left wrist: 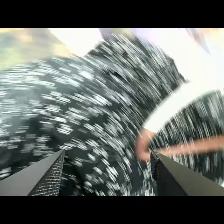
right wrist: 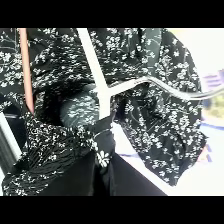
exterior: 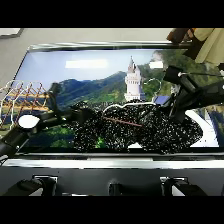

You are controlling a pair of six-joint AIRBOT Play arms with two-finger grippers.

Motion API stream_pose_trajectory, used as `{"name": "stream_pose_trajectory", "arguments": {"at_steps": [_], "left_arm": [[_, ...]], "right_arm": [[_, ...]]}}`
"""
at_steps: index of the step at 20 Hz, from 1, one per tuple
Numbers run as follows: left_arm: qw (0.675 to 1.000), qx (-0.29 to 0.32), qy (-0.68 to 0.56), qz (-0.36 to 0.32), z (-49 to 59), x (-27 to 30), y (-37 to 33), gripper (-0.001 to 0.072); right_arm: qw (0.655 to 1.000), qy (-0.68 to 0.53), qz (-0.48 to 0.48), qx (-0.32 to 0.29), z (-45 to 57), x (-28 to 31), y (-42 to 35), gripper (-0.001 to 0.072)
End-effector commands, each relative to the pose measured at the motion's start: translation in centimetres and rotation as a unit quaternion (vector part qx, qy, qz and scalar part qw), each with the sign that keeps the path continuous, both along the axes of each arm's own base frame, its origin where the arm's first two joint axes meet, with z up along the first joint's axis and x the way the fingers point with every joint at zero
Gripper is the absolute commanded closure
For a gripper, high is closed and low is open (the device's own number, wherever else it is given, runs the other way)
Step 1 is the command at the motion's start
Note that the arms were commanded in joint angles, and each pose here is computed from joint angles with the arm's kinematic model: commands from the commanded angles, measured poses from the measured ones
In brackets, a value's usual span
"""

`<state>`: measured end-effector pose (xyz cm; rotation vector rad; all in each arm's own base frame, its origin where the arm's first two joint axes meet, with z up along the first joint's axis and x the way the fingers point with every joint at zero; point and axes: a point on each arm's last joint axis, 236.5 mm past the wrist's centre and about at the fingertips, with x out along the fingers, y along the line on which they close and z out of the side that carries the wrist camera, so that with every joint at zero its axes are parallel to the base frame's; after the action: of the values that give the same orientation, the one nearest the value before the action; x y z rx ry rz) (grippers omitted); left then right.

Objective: Fold the clothes and pants, and hang the long-sleeved shirts on hangers.

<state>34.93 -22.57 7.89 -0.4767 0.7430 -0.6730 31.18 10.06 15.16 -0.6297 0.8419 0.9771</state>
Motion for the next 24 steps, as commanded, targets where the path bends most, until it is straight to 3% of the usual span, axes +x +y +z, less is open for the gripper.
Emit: {"name": "stream_pose_trajectory", "arguments": {"at_steps": [1,5,11,12,19,24], "left_arm": [[0.989,-0.063,0.081,0.109,-0.1,2.2,4.6,0.0091],[0.981,-0.045,0.142,0.124,-3.1,1.4,4.1,0.0091],[0.970,-0.076,0.212,0.094,-6.9,-1.5,-5.9,0.0083],[0.970,-0.083,0.209,0.089,-6.7,-1.9,-7.6,0.0047],[0.982,-0.085,0.167,0.019,-4.2,-2.8,-16.3,0.0047],[0.983,-0.095,0.158,0.012,-3.6,-0.2,-19.4,0.0047]], "right_arm": [[0.999,-0.040,-0.015,0.003,1.3,1.0,-0.1,0.0686],[0.995,-0.082,-0.052,0.017,2.7,3.0,-0.3,0.0685],[0.994,-0.079,-0.072,0.026,2.9,3.2,-0.3,0.0685],[0.994,-0.077,-0.075,0.027,2.9,3.2,-0.3,0.0685],[0.993,-0.067,-0.093,0.036,2.9,3.2,-0.3,0.0684],[0.992,-0.061,-0.103,0.040,2.8,3.2,-0.4,0.0684]]}}
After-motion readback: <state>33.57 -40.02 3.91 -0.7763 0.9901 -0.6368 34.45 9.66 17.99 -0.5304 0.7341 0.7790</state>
